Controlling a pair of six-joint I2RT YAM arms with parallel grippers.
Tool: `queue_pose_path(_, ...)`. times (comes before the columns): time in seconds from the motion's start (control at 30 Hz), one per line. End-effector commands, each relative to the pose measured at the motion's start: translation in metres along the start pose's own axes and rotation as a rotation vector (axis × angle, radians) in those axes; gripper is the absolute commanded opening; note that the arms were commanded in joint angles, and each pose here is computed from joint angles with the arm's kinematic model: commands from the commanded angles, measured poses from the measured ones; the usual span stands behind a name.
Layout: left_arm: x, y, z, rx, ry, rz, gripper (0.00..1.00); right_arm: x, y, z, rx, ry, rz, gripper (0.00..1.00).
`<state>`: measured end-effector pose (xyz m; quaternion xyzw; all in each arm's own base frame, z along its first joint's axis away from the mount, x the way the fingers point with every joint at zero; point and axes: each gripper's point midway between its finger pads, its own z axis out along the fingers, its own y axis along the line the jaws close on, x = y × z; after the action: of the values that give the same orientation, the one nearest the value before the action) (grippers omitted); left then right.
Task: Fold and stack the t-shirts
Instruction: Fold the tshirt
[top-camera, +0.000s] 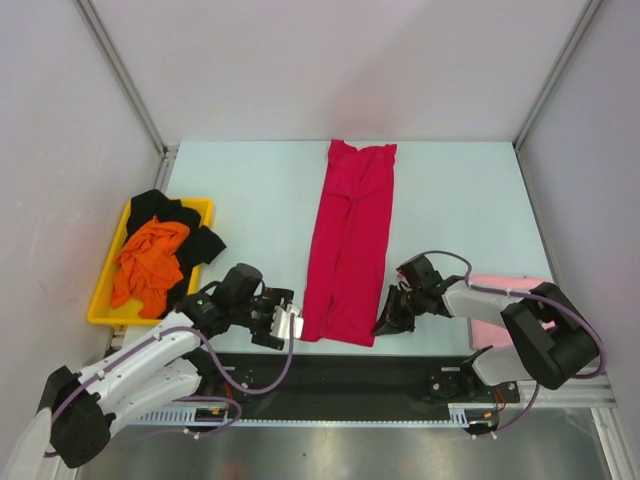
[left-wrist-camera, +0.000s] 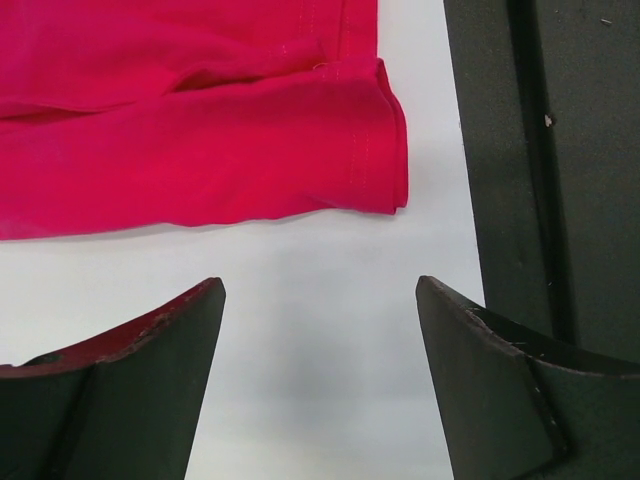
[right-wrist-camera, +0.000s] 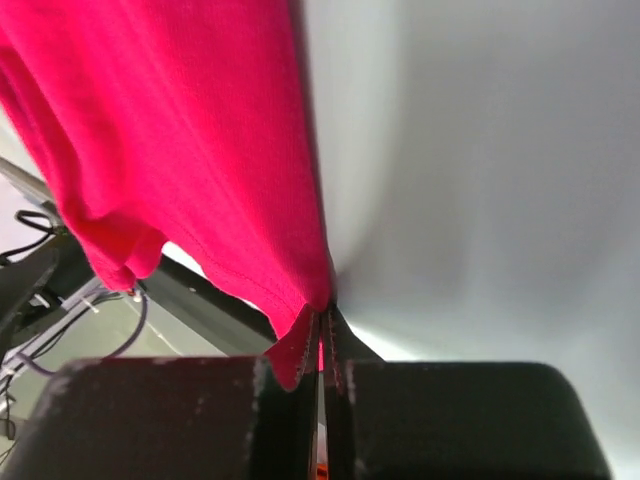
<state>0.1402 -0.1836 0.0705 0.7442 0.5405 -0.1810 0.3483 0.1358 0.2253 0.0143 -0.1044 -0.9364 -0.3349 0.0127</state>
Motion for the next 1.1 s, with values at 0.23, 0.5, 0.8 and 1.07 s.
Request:
queue_pose_path(0.23, -0.02, 0.016, 0.028, -0.02, -0.072, 0.211, 0.8, 0.02, -0.053, -0.043, 0.125, -0.03, 0.114, 0.0)
queue_pose_path(0.5, -0.018, -0.035, 0.056, 0.172, -0.039, 0.491, 0.82, 0.02, -0.055, -0.046, 0.081, -0.039, 0.109, 0.12)
queue_pose_path(0.8, -0.025, -0.035, 0.072, 0.186, -0.062, 0.523, 0.7, 0.028, -0.053, -0.04, 0.08, -0.009, 0.085, 0.38)
queue_pose_path(1.07, -0.032, -0.028, 0.079, 0.161, -0.085, 0.545, 0.56, 0.025, -0.039, -0.042, 0.051, 0.009, 0.047, 0.13)
